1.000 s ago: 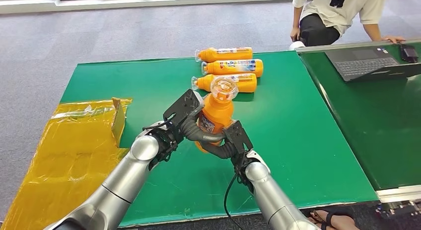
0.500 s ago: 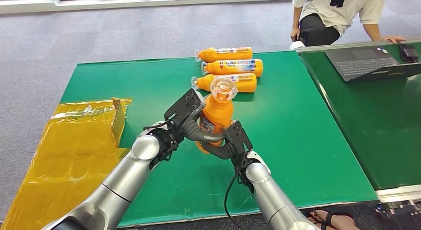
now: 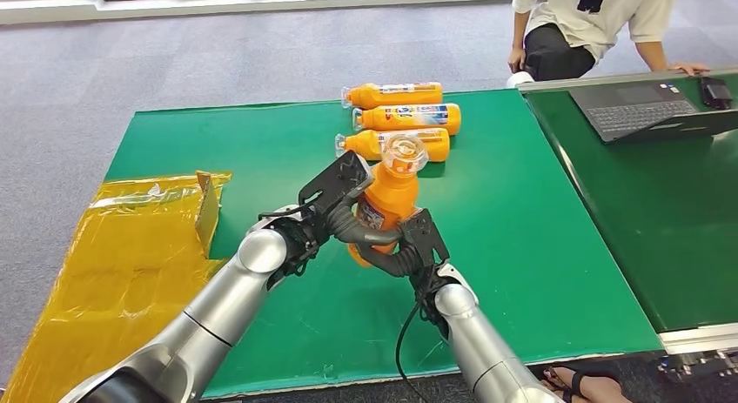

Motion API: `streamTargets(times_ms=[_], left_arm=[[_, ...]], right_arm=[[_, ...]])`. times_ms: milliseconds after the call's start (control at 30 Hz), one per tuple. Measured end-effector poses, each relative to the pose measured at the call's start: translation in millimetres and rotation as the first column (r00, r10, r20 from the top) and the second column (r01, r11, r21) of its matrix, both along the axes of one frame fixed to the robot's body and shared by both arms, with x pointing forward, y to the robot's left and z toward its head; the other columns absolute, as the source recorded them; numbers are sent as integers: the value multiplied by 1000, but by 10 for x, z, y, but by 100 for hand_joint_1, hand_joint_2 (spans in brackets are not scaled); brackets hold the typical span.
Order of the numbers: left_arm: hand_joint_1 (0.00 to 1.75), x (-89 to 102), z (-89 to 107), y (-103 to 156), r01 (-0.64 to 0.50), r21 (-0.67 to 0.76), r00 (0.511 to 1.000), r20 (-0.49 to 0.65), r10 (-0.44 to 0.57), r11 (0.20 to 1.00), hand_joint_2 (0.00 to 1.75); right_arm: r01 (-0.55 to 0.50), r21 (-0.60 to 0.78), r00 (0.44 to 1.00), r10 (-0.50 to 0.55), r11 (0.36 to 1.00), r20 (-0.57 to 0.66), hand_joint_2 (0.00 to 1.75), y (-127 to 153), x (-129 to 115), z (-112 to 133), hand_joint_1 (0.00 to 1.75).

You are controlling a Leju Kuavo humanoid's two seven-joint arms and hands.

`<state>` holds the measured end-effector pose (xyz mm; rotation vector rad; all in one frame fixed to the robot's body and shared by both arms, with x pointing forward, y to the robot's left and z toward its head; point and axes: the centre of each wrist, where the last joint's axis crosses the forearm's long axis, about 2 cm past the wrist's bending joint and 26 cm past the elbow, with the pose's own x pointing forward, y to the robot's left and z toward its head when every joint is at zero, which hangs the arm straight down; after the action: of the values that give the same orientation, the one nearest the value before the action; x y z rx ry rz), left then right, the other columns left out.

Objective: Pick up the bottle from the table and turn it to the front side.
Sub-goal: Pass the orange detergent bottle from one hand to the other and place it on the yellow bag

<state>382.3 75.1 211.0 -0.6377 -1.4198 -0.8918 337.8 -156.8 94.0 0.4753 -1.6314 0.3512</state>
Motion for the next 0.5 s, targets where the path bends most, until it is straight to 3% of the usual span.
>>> streamTargets(times_ms=[500], left_arm=[[175, 48, 72, -76, -20, -15, 1000, 10, 20, 1000, 175]], right_arm=[[-1, 12, 1000, 0, 1000, 15, 175, 8, 31, 33, 175]])
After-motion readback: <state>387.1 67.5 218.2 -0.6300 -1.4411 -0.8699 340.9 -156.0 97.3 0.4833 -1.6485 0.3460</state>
